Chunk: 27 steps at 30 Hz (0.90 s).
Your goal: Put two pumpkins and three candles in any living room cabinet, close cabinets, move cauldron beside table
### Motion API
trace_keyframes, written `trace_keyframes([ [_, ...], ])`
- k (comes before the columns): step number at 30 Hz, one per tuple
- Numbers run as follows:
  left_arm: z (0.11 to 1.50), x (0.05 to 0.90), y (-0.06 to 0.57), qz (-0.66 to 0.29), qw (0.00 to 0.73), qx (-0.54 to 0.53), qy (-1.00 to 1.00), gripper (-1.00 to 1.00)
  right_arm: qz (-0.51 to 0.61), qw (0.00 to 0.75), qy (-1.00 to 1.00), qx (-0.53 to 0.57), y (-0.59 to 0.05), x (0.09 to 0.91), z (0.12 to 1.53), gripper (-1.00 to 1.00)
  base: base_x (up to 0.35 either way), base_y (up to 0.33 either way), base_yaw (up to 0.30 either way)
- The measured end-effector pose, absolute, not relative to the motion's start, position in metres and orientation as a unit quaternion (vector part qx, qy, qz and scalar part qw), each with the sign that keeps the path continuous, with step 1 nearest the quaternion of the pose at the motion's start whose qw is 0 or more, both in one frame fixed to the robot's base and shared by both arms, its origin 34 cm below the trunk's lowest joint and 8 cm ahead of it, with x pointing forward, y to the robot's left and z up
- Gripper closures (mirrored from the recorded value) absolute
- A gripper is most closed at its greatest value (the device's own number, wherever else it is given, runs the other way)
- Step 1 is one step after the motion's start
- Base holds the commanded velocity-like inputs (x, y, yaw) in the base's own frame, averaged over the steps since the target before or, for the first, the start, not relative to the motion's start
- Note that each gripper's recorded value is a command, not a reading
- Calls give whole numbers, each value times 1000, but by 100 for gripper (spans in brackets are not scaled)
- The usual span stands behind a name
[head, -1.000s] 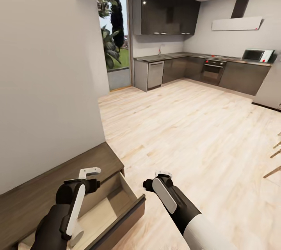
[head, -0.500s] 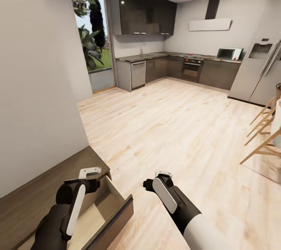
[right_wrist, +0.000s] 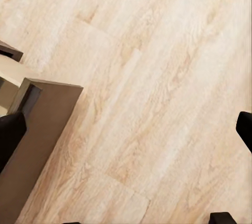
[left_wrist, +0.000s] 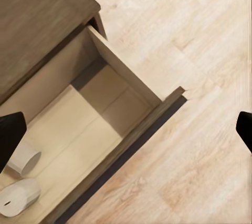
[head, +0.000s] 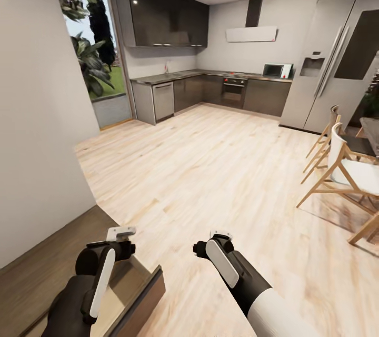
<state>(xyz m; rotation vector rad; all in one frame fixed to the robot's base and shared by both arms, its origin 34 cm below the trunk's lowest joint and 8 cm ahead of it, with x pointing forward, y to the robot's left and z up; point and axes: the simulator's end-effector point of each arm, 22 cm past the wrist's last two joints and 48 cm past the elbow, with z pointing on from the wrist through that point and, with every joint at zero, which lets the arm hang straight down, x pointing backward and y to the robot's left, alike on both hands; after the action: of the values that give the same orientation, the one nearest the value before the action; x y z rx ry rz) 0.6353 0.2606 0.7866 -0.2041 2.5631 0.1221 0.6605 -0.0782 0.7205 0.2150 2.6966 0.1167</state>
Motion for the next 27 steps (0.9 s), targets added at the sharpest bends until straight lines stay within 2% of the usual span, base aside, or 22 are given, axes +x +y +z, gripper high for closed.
trace_keyframes([
  [27, 787, 636, 259, 45, 280, -75, 956, -100, 43, 215, 973, 78, -77, 660, 721, -100, 0, 0, -284],
])
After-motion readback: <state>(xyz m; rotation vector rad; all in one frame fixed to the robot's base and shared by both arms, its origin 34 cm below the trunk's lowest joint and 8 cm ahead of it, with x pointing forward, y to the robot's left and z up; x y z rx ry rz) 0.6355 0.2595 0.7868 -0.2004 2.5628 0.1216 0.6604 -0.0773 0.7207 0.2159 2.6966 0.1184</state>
